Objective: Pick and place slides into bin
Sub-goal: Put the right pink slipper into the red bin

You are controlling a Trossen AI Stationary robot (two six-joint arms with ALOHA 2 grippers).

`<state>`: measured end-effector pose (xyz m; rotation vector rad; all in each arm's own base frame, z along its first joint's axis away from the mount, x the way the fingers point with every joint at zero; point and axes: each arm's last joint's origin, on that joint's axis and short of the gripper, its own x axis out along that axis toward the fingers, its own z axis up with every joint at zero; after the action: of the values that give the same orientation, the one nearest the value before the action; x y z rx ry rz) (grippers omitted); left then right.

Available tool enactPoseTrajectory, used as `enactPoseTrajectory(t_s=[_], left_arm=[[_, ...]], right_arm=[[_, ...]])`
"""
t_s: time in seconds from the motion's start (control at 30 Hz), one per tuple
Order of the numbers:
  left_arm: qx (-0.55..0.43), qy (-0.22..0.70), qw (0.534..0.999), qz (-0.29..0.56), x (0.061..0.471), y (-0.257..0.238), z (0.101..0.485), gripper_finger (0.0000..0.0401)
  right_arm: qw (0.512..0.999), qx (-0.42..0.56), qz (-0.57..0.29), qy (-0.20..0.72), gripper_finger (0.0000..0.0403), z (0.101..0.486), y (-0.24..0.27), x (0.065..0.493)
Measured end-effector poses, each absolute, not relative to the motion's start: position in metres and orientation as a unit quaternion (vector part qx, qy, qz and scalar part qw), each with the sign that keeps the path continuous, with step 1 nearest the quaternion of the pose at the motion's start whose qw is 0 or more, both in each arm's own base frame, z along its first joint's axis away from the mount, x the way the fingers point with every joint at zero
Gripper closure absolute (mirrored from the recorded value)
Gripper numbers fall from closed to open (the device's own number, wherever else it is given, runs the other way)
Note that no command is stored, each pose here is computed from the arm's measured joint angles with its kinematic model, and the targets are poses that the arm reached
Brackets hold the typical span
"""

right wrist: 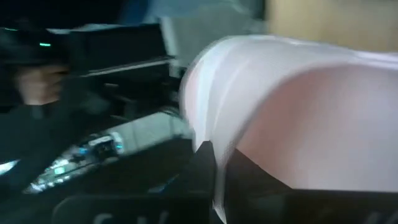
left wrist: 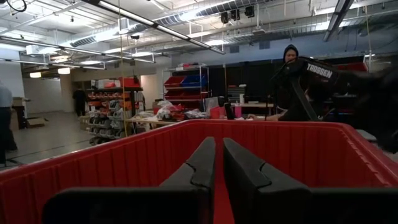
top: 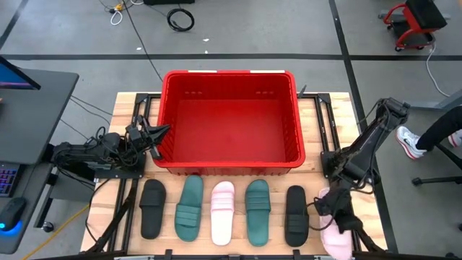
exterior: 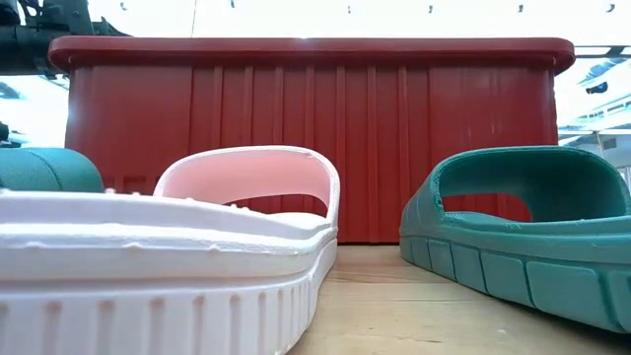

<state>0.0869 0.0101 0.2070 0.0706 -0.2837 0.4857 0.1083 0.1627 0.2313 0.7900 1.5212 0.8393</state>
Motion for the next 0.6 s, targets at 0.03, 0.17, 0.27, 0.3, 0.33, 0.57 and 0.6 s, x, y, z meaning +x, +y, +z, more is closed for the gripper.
enactPoseTrajectory(t_s=[0.03,0.17,0.27,0.3,0.33,0.57,0.6], left_arm=[[0.035,-0.14,0.96,0.24,0.087,0.01,0.207,0.0366],[0.035,-0.14,0.96,0.24,0.087,0.01,0.207,0.0373],[0.035,-0.14,0.96,0.24,0.087,0.01,0.207,0.0377],[0.035,-0.14,0.96,0.24,0.087,0.01,0.207,0.0378],[0.035,-0.14,0.96,0.239,0.087,0.01,0.207,0.0378],[0.035,-0.14,0.96,0.24,0.087,0.01,0.207,0.0367],[0.035,-0.14,0.96,0.24,0.087,0.01,0.207,0.0365]], right_arm=[[0.58,0.343,0.368,0.641,0.0389,0.244,0.165,0.111],[0.595,0.357,0.342,0.633,0.0394,0.289,0.159,0.12],[0.654,0.344,0.298,0.605,0.0394,0.323,0.143,0.129],[0.677,0.335,0.285,0.59,0.0394,0.334,0.136,0.132],[0.702,0.325,0.272,0.573,0.0394,0.345,0.129,0.135],[0.814,0.256,0.206,0.479,0.0394,0.395,0.077,0.17],[0.821,0.246,0.198,0.476,0.0394,0.399,0.069,0.177]])
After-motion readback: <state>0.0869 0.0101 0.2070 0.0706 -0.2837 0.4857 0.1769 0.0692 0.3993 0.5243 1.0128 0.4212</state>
